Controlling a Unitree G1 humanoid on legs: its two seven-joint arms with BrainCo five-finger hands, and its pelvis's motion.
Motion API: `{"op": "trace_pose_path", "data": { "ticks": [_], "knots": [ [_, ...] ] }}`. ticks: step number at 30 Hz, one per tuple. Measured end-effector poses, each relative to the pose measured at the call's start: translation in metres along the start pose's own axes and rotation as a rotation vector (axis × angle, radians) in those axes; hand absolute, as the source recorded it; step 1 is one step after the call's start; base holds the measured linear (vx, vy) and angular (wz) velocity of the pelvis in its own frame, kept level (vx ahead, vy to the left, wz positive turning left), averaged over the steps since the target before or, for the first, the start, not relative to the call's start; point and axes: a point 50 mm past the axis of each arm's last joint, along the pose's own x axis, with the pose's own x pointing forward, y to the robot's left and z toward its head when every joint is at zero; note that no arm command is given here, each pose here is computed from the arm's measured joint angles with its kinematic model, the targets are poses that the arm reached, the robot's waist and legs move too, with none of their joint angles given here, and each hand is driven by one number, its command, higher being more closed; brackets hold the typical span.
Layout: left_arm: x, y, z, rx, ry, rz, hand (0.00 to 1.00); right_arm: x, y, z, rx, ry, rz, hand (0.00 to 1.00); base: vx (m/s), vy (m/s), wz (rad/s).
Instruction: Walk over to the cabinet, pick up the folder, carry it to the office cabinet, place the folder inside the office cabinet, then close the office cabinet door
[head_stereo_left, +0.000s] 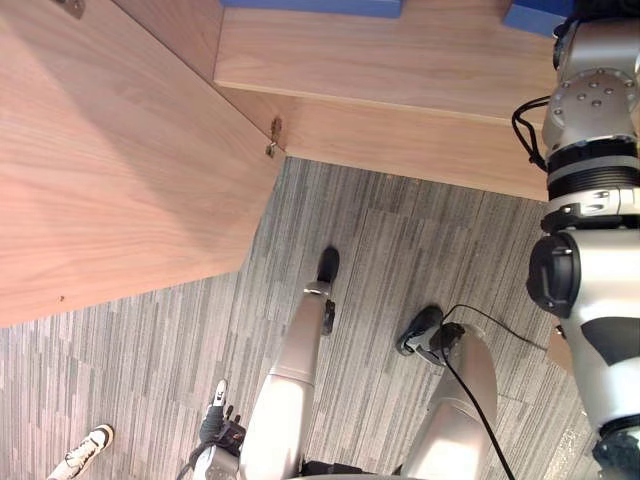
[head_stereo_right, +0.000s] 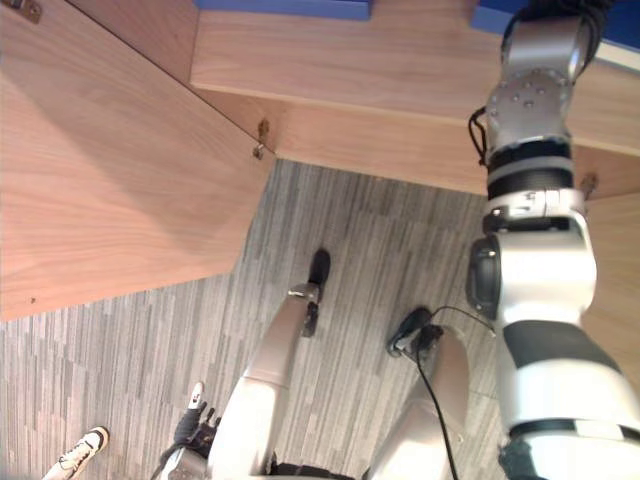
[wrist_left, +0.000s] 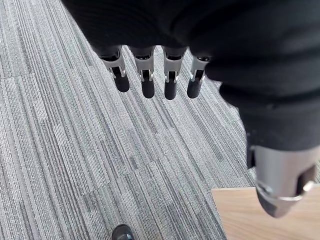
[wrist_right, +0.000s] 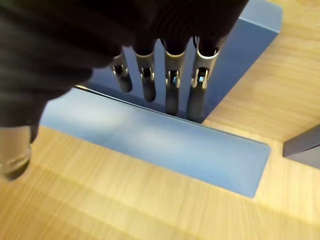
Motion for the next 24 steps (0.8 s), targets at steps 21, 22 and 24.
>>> {"op": "trace_pose_path", "data": {
  "ticks": [21,22,24],
  "knots": [
    [0.001,-0.001,0.003,-0.007,-0.011,0.003,0.0,0.002,-0.018,-0.005,0.015,0.024,-0.132,0.0,0.1,0.0,-0.05],
    [0.001,-0.001,0.003,-0.006,-0.011,0.004,0.0,0.003,-0.021,-0.008,-0.042,0.036,-0.137,0.0,0.07,0.01,-0.04],
    [0.001,-0.002,0.004,-0.007,-0.018,-0.001,0.0,0.003,-0.025,-0.011,-0.183,0.045,-0.127,0.0,0.05,0.011,-0.09]
  ]
}}
